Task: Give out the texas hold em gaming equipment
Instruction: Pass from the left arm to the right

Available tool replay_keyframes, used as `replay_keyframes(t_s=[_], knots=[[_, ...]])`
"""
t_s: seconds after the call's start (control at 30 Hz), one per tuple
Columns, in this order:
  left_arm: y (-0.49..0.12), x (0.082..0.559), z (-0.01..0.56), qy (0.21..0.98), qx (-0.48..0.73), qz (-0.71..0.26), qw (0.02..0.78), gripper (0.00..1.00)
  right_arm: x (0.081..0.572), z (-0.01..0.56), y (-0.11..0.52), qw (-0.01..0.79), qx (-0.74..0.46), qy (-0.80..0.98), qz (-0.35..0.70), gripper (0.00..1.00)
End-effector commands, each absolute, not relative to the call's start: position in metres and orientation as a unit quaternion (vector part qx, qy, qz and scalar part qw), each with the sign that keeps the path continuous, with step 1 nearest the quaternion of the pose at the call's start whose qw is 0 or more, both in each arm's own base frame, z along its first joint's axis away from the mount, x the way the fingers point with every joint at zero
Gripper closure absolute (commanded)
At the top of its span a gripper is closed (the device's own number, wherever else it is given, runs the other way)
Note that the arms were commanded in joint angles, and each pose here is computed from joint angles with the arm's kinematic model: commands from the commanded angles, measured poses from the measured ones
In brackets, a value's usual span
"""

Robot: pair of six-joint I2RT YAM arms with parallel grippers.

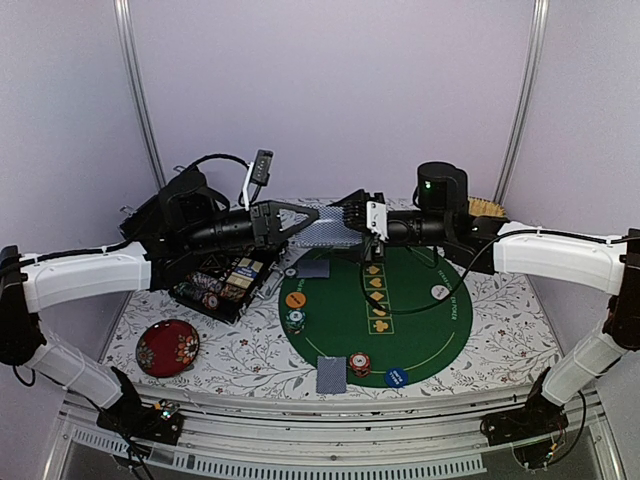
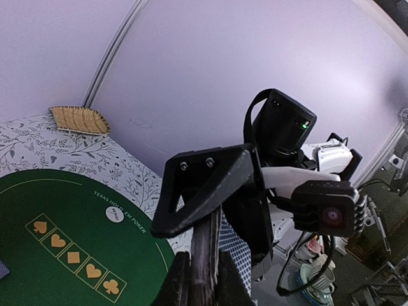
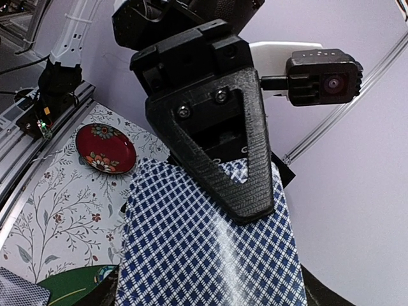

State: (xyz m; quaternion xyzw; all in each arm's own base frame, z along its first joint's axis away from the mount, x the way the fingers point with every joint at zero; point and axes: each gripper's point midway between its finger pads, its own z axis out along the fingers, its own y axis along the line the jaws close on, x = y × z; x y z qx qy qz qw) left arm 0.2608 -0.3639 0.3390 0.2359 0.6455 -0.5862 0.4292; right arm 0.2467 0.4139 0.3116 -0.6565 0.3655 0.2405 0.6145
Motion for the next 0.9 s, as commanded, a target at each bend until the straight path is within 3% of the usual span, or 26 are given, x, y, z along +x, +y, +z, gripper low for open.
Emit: replay_keyframes(t_s=[0.0, 0.3, 0.43, 0.67, 0.77, 0.87], knots=[[-0.36, 0.26, 0.343, 0.634, 0.238, -0.592, 0.437, 1.0, 0.251, 0.323, 0.418, 0.625, -0.651, 0.362, 0.234, 0.38], [-0.362, 0.266, 0.335, 0.645, 0.236, -0.58, 0.438, 0.98, 0.251, 0.324, 0.416, 0.625, -0.645, 0.372, 0.235, 0.47], [-0.361, 0.27, 0.329, 0.656, 0.234, -0.565, 0.443, 0.77, 0.255, 0.318, 0.414, 0.621, -0.64, 0.39, 0.229, 0.48], [-0.363, 0.275, 0.313, 0.696, 0.257, -0.51, 0.436, 0.58, 0.262, 0.316, 0.411, 0.621, -0.632, 0.41, 0.216, 0.48], [-0.362, 0.277, 0.307, 0.71, 0.264, -0.488, 0.434, 0.57, 0.261, 0.317, 0.41, 0.621, -0.632, 0.41, 0.216, 0.47], [-0.355, 0.283, 0.307, 0.722, 0.255, -0.464, 0.447, 0.63, 0.263, 0.314, 0.409, 0.62, -0.631, 0.415, 0.212, 0.47]])
